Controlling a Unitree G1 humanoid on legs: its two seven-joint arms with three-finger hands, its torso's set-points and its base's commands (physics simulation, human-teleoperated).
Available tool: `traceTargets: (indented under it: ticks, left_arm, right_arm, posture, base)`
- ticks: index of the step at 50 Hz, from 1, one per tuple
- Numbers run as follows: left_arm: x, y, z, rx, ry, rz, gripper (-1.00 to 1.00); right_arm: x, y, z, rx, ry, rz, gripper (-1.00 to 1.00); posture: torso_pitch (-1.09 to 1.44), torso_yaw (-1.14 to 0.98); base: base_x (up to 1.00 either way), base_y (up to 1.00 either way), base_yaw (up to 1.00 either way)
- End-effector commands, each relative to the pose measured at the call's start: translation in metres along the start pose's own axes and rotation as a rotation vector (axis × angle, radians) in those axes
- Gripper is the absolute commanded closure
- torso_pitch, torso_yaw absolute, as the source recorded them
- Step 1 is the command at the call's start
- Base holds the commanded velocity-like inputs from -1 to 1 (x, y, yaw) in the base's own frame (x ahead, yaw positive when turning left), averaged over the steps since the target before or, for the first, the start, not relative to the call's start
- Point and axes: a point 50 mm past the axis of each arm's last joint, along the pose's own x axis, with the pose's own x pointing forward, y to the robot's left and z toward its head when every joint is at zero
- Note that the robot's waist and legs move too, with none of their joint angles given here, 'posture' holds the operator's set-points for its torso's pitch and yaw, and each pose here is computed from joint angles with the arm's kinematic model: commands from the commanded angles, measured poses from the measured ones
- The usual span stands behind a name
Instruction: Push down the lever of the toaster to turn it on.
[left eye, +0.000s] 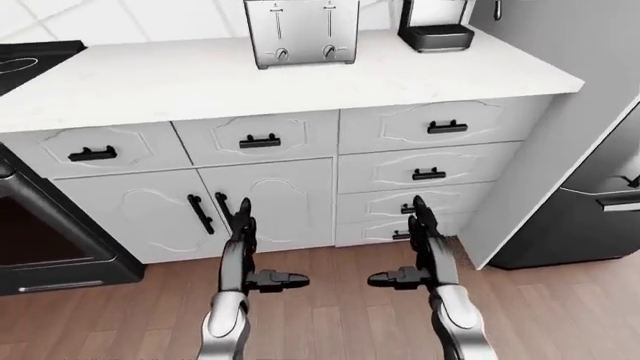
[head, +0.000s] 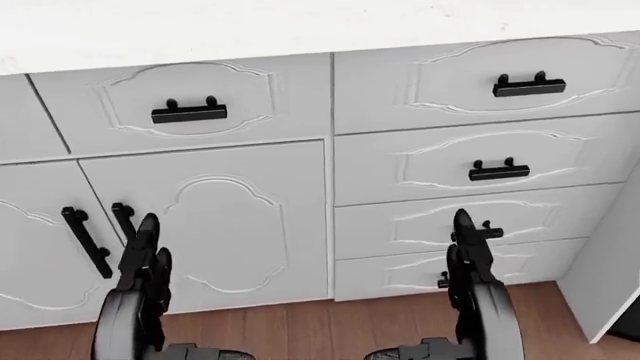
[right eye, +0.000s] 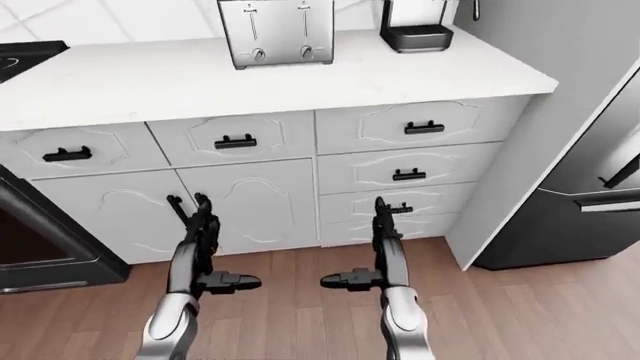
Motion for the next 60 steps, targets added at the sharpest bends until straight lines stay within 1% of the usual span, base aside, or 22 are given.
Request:
traceTargets:
  ticks: [1, 12, 19, 23, 26, 30, 31, 38, 42, 45, 47, 48, 49, 50, 51, 52, 53, 54, 57, 58, 59, 60]
  left_arm:
    - [0.003, 0.003, 0.013, 0.007, -0.069, 0.010, -1.00]
    - [0.003, 0.004, 0.012, 0.007, -0.068, 0.011, -1.00]
    - [0.003, 0.003, 0.012, 0.007, -0.068, 0.012, -1.00]
    - [0.002, 0.003, 0.014, 0.007, -0.069, 0.012, -1.00]
    - [0.004, 0.004, 0.010, 0.007, -0.069, 0.012, -1.00]
    - [0.002, 0.003, 0.013, 0.007, -0.069, 0.011, -1.00]
    - [0.003, 0.004, 0.011, 0.007, -0.069, 0.012, -1.00]
    - [0.004, 0.004, 0.010, 0.007, -0.069, 0.012, -1.00]
    - [0.003, 0.003, 0.015, 0.007, -0.069, 0.016, -1.00]
    - [0.014, 0.009, 0.009, 0.007, -0.050, 0.036, -1.00]
    - [0.020, 0.012, 0.012, -0.004, -0.047, 0.049, -1.00]
    - [0.024, 0.012, 0.013, -0.020, -0.038, 0.056, -1.00]
    - [0.029, 0.012, 0.016, -0.004, -0.044, 0.058, -1.00]
    - [0.033, 0.011, 0.019, -0.030, -0.038, 0.055, -1.00]
    - [0.040, 0.012, 0.022, -0.025, -0.041, 0.060, -1.00]
    - [0.041, 0.011, 0.026, -0.031, -0.039, 0.059, -1.00]
    - [0.050, 0.013, 0.028, -0.051, -0.024, 0.056, -1.00]
    - [0.053, 0.014, 0.029, -0.058, -0.021, 0.057, -1.00]
    - [0.072, 0.018, 0.047, -0.071, -0.032, 0.067, -1.00]
    - [0.078, 0.018, 0.058, -0.075, -0.041, 0.055, -1.00]
    - [0.084, 0.020, 0.076, -0.077, -0.061, 0.058, -1.00]
    - [0.089, 0.021, 0.095, -0.052, -0.080, 0.056, -1.00]
  right_arm:
    - [0.003, 0.004, 0.015, 0.002, -0.077, 0.015, -1.00]
    - [0.003, 0.003, 0.015, 0.007, -0.079, 0.013, -1.00]
    - [0.001, 0.001, 0.020, 0.021, -0.108, 0.003, -1.00]
    - [0.003, 0.002, 0.017, 0.015, -0.098, 0.010, -1.00]
    - [0.003, 0.002, 0.016, 0.015, -0.096, 0.012, -1.00]
    - [0.003, 0.002, 0.017, 0.016, -0.098, 0.011, -1.00]
    - [0.002, 0.001, 0.018, 0.021, -0.108, 0.004, -1.00]
    - [0.003, 0.000, 0.018, 0.011, -0.103, -0.009, -1.00]
    - [0.003, -0.001, 0.019, 0.010, -0.100, -0.016, -1.00]
    - [0.009, -0.006, 0.021, 0.011, -0.095, -0.035, -1.00]
    - [0.018, -0.012, 0.017, 0.018, -0.079, -0.051, -1.00]
    - [0.023, -0.014, 0.019, 0.029, -0.076, -0.054, -1.00]
    - [0.027, -0.014, 0.023, 0.038, -0.075, -0.058, -1.00]
    - [0.030, -0.013, 0.026, 0.031, -0.074, -0.053, -1.00]
    - [0.034, -0.014, 0.029, 0.035, -0.077, -0.061, -1.00]
    - [0.037, -0.015, 0.031, 0.028, -0.078, -0.063, -1.00]
    - [0.045, -0.019, 0.040, 0.033, -0.088, -0.070, -1.00]
    - [0.047, -0.019, 0.044, 0.032, -0.091, -0.072, -1.00]
    - [0.065, -0.023, 0.062, 0.035, -0.107, -0.074, -1.00]
    - [0.071, -0.023, 0.075, 0.035, -0.114, -0.074, -1.00]
    - [0.076, -0.022, 0.089, 0.019, -0.118, -0.063, -1.00]
    - [0.078, -0.023, 0.106, 0.004, -0.130, -0.066, -1.00]
  posture:
    - [0.00, 0.00]
    - [0.00, 0.00]
    - [0.00, 0.00]
    - [0.00, 0.00]
    - [0.00, 0.00]
    - [0.00, 0.00]
    - [0.00, 0.00]
    - [0.00, 0.00]
    - [0.00, 0.00]
    - [0.00, 0.00]
    - [0.00, 0.00]
    - [0.00, 0.00]
    - [0.00, 0.00]
    - [0.00, 0.00]
    - [0.00, 0.00]
    - [0.00, 0.00]
    - [0.00, 0.00]
    - [0.00, 0.00]
    - [0.00, 0.00]
    - [0.00, 0.00]
    - [0.00, 0.00]
    - [0.00, 0.00]
  base:
    - [0.00, 0.25, 0.00]
    - [0.00, 0.25, 0.00]
    - [0.00, 0.00, 0.00]
    - [0.00, 0.00, 0.06]
    - [0.00, 0.00, 0.79]
    - [0.00, 0.00, 0.84]
    - [0.00, 0.00, 0.07]
    - [0.00, 0.00, 0.00]
    - [0.00, 0.00, 0.00]
    - [0.00, 0.00, 0.00]
    - [0.00, 0.00, 0.00]
    - [0.00, 0.00, 0.00]
    - [0.00, 0.00, 0.00]
    - [0.00, 0.00, 0.00]
    - [0.00, 0.00, 0.00]
    - [0.00, 0.00, 0.00]
    - [0.00, 0.00, 0.00]
    - [0.00, 0.00, 0.00]
    - [0.00, 0.00, 0.00]
    - [0.00, 0.00, 0.00]
    - [0.00, 0.00, 0.00]
    - [0.00, 0.00, 0.00]
